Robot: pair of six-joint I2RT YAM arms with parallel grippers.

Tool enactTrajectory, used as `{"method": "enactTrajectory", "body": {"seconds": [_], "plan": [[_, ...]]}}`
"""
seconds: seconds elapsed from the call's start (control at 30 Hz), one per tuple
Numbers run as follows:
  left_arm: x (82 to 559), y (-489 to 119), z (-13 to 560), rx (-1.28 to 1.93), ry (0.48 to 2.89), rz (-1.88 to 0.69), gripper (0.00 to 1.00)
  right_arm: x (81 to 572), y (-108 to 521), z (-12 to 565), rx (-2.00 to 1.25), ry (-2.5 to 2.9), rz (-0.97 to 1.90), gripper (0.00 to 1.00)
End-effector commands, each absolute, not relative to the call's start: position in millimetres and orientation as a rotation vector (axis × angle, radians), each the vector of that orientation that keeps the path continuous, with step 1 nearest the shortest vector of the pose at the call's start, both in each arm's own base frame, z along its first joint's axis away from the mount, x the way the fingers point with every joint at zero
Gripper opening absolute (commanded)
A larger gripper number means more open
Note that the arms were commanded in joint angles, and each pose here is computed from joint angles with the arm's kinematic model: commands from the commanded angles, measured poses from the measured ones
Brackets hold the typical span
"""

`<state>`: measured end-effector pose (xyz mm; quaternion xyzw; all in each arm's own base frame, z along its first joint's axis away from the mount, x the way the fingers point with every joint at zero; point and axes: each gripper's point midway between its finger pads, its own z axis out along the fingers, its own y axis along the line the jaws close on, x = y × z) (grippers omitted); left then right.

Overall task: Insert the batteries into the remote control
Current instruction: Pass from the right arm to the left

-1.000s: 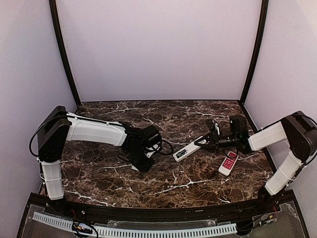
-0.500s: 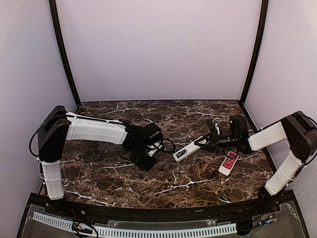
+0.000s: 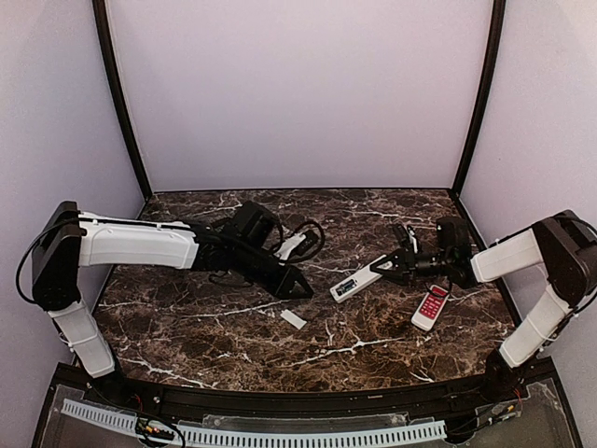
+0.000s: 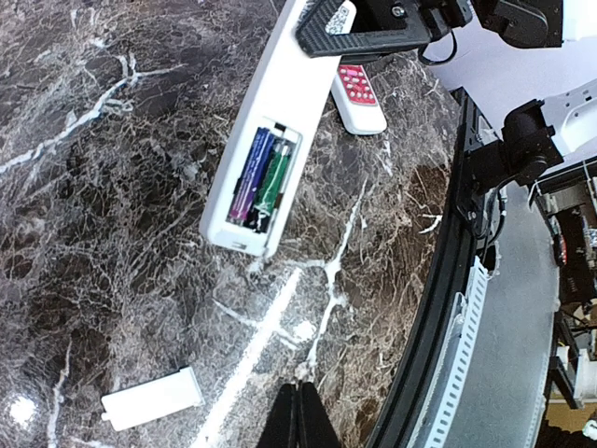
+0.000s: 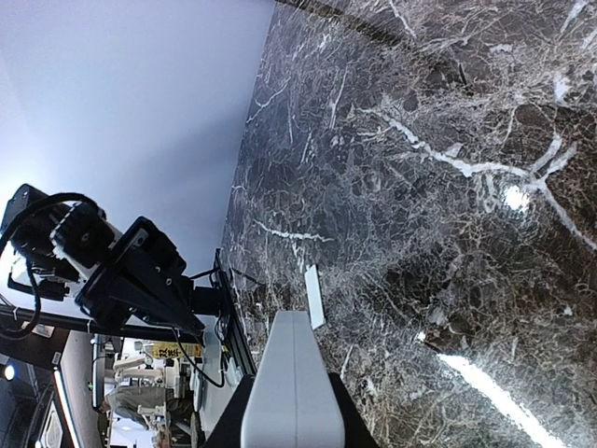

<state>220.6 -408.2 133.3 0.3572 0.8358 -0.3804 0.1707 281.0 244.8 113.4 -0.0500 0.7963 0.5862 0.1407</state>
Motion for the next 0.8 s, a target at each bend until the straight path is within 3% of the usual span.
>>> {"method": "enactTrajectory", "body": {"seconds": [0.0,0.03,0.1,0.13,0.2,0.3,0.47,0.77], "plan": [[230,-406,141,0.989,2.304,-1.139,0.04,286,244,130,-0.205,2.245,1.662,0.00],[229,-396,129,0.991,2.371,-1.065,0.08,287,244,130,-0.209,2.244,1.655,0.00],[242,-381,116,0.991,2.437,-0.869,0.25,288,242,131,-0.205,2.249,1.643,0.00],[249,-373,106,0.991,2.457,-0.771,0.40,289,241,131,-0.203,2.249,1.640,0.00],[254,-357,92,0.981,2.520,-0.623,0.60,289,239,130,-0.196,2.250,1.641,0.00],[250,-340,71,1.003,2.605,-0.513,0.64,288,239,129,-0.199,2.253,1.644,0.00],[242,-334,56,1.070,2.663,-0.532,0.54,287,238,126,-0.216,2.266,1.626,0.00],[251,-357,100,1.118,2.396,-0.629,0.61,285,258,118,-0.255,2.296,1.660,0.00]]}}
